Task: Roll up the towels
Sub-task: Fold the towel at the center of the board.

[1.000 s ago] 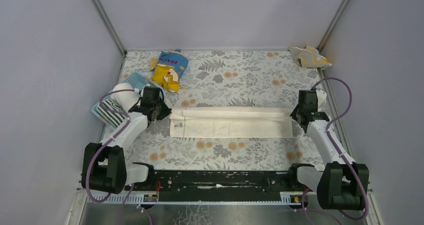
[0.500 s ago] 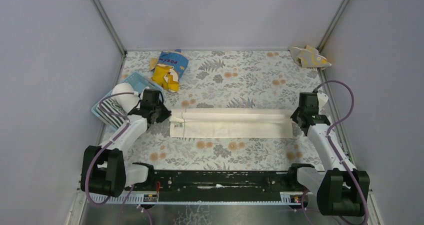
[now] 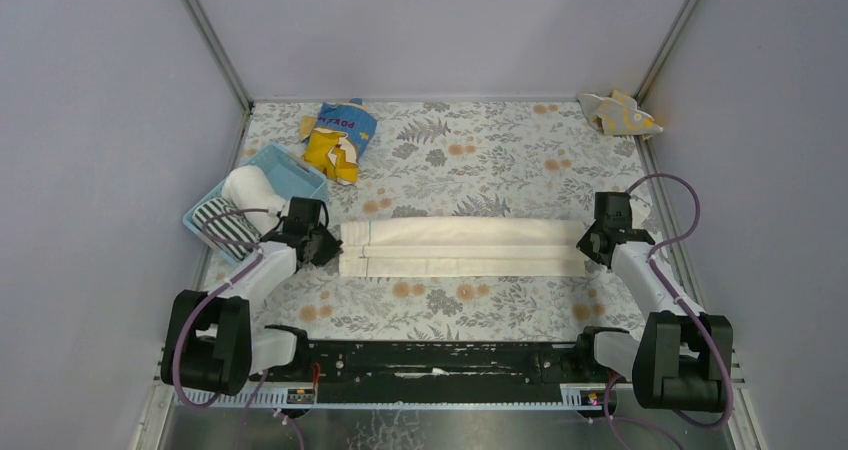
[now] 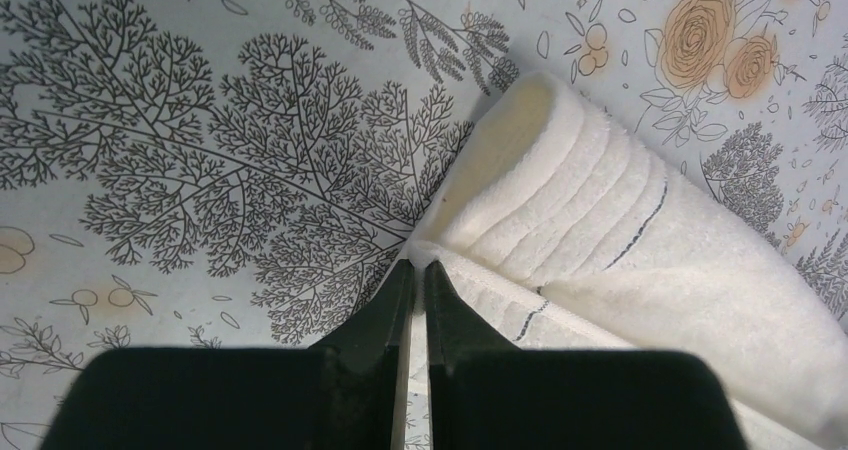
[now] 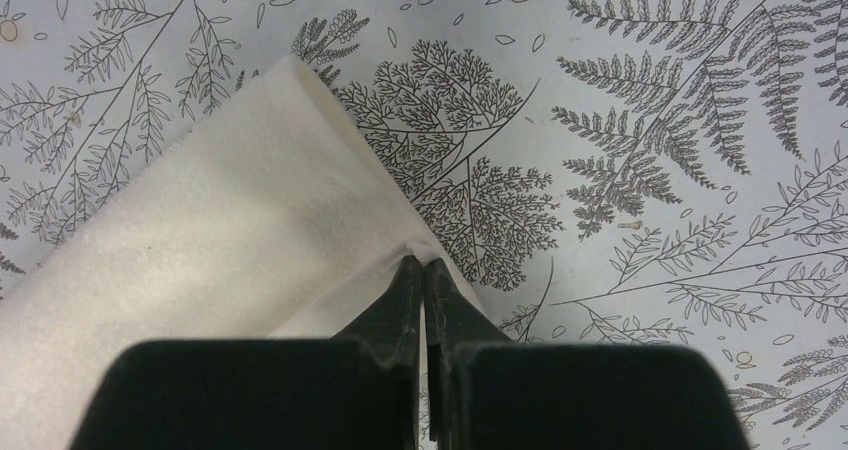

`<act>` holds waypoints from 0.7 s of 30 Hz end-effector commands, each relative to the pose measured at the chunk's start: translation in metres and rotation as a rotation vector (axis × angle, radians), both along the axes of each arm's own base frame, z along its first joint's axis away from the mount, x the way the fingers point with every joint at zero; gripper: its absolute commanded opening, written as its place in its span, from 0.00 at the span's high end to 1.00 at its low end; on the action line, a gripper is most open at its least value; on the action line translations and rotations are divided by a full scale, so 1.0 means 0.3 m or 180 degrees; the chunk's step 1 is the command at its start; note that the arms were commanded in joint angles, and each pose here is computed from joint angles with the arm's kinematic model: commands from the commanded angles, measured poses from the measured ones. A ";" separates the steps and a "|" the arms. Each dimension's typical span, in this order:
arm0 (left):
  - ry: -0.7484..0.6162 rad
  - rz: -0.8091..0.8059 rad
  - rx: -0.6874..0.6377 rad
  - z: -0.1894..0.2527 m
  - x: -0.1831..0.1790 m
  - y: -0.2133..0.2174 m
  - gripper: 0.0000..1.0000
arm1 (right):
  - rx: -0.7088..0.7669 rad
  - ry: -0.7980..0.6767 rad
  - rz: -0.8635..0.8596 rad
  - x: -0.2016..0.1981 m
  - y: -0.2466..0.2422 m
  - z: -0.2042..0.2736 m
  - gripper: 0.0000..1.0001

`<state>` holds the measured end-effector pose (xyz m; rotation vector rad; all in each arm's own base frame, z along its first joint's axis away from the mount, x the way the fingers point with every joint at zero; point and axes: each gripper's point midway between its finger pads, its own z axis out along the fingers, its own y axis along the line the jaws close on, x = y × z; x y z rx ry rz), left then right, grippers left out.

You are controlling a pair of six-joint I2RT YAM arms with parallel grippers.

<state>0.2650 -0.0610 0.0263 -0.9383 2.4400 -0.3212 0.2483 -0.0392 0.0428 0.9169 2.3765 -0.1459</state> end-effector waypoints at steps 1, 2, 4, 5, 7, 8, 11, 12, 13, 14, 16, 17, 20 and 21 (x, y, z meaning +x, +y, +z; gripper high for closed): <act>-0.0163 0.0363 0.0305 0.003 0.013 0.101 1.00 | -0.0252 -0.0046 -0.0317 -0.013 -0.091 0.019 1.00; -0.0184 0.0376 0.0306 0.004 0.012 0.103 1.00 | -0.0227 -0.0059 -0.0319 -0.012 -0.088 0.017 1.00; -0.0198 0.0398 0.0325 0.006 0.011 0.108 0.99 | -0.0185 -0.0072 -0.0338 -0.012 -0.087 0.017 1.00; -0.0202 0.0398 0.0323 0.009 0.013 0.108 0.98 | -0.0172 -0.0082 -0.0338 -0.011 -0.085 0.020 1.00; -0.0217 0.0379 0.0317 0.018 0.019 0.105 0.96 | -0.0167 -0.0085 -0.0343 -0.012 -0.088 0.028 1.00; -0.0226 0.0366 0.0303 0.023 0.020 0.102 0.96 | -0.0172 -0.0092 -0.0346 -0.012 -0.090 0.035 1.00; -0.0282 0.0356 0.0275 0.042 0.022 0.097 0.96 | -0.0201 -0.0140 -0.0346 -0.013 -0.096 0.059 1.00; -0.0293 0.0353 0.0276 0.046 0.020 0.097 0.97 | -0.0202 -0.0151 -0.0346 -0.014 -0.097 0.065 1.00; -0.0308 0.0348 0.0276 0.052 0.018 0.097 0.98 | -0.0200 -0.0169 -0.0344 -0.013 -0.097 0.072 1.00; -0.0324 0.0343 0.0275 0.059 0.017 0.097 0.98 | -0.0196 -0.0189 -0.0333 -0.011 -0.096 0.079 1.00; -0.0359 0.0342 0.0293 0.073 0.014 0.101 0.98 | -0.0185 -0.0225 -0.0317 -0.007 -0.093 0.091 1.00; -0.0377 0.0343 0.0307 0.081 0.014 0.105 0.99 | -0.0181 -0.0228 -0.0313 -0.007 -0.092 0.095 1.00; -0.0426 0.0353 0.0301 0.108 0.015 0.105 0.99 | -0.0151 -0.0270 -0.0306 -0.001 -0.086 0.114 1.00; -0.0442 0.0346 0.0288 0.119 0.016 0.103 0.99 | -0.0148 -0.0280 -0.0309 -0.002 -0.086 0.120 1.00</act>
